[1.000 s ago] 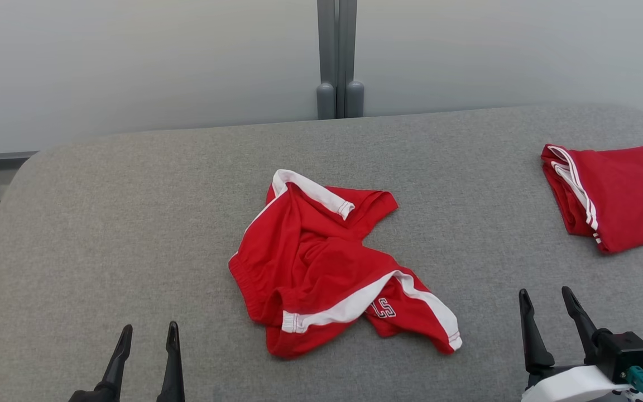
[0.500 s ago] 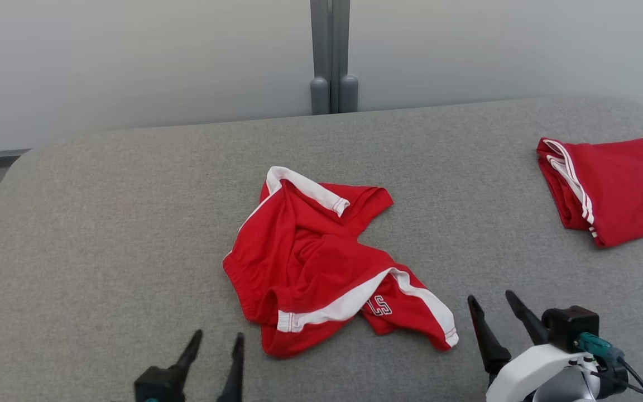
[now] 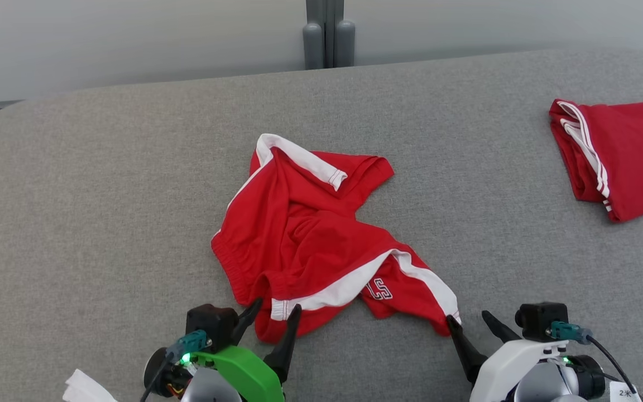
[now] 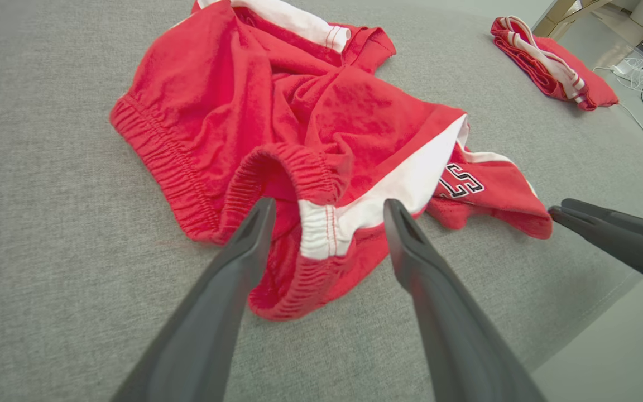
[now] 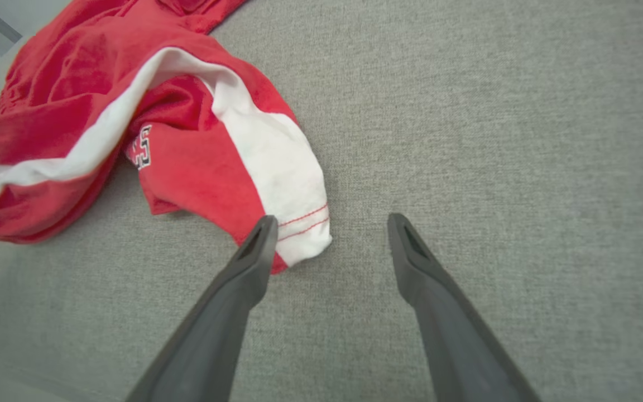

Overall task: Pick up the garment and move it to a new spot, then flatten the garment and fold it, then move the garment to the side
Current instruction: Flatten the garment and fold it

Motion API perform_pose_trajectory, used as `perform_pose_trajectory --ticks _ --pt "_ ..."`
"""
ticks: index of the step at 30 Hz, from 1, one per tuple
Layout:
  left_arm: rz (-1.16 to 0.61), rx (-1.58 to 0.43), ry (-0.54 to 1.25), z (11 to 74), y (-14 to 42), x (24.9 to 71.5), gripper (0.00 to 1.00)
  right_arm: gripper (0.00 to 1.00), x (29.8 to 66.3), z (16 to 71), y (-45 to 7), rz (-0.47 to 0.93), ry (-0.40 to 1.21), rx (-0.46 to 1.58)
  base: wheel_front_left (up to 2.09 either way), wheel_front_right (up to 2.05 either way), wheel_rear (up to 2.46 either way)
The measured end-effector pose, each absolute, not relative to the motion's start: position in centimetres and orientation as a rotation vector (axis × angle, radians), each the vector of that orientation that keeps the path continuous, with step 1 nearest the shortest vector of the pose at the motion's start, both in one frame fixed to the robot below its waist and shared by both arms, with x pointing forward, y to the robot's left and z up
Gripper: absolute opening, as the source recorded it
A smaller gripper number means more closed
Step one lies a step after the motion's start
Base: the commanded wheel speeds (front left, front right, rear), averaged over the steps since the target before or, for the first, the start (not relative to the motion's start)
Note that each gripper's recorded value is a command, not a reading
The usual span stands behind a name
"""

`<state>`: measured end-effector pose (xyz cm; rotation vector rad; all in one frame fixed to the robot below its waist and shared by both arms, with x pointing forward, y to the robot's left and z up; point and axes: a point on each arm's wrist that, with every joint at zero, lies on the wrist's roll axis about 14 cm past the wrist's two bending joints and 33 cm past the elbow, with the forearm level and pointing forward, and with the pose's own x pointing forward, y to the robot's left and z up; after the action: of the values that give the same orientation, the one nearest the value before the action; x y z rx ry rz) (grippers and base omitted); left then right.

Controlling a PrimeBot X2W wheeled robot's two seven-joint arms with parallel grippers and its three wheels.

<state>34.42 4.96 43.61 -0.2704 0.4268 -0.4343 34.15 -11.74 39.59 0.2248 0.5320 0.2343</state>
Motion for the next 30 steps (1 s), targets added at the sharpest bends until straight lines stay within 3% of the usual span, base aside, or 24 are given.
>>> perform_pose_trajectory --ticks 9,10,11,12,13,14,20,30 --pt "-0.444 -0.258 0.482 42.0 4.9 35.1 1.0 1.0 34.9 38.3 -10.8 0.253 0.574 0.233 0.0 0.0 0.0" --pt "-0.447 -0.254 0.493 41.8 4.9 35.1 0.91 0.99 34.9 38.0 -10.7 0.256 0.584 0.231 0.0 0.0 0.0" --pt "-0.448 -0.253 0.496 41.7 4.8 35.1 0.77 0.9 34.8 37.7 -10.5 0.261 0.598 0.227 0.0 0.0 0.0" --pt "-0.447 -0.254 0.499 41.6 4.9 35.1 0.43 0.69 34.8 37.5 -10.3 0.268 0.609 0.224 0.0 0.0 0.0" --pt "-0.449 -0.252 0.506 41.5 4.8 35.1 0.28 0.47 34.8 37.5 -10.2 0.273 0.614 0.223 0.0 0.0 0.0" --pt "-0.452 -0.253 0.514 41.4 4.8 35.0 0.0 0.0 34.9 37.4 -9.9 0.281 0.616 0.223 0.0 0.0 0.0" --pt "-0.464 -0.279 0.497 42.3 4.5 35.0 0.0 0.0 35.6 38.8 -10.1 0.289 0.561 0.239 0.0 0.0 0.0" --pt "-0.489 -0.341 0.255 51.2 6.5 36.2 0.0 0.0 36.7 47.5 -15.9 0.232 0.317 0.2 0.0 0.0 0.0"
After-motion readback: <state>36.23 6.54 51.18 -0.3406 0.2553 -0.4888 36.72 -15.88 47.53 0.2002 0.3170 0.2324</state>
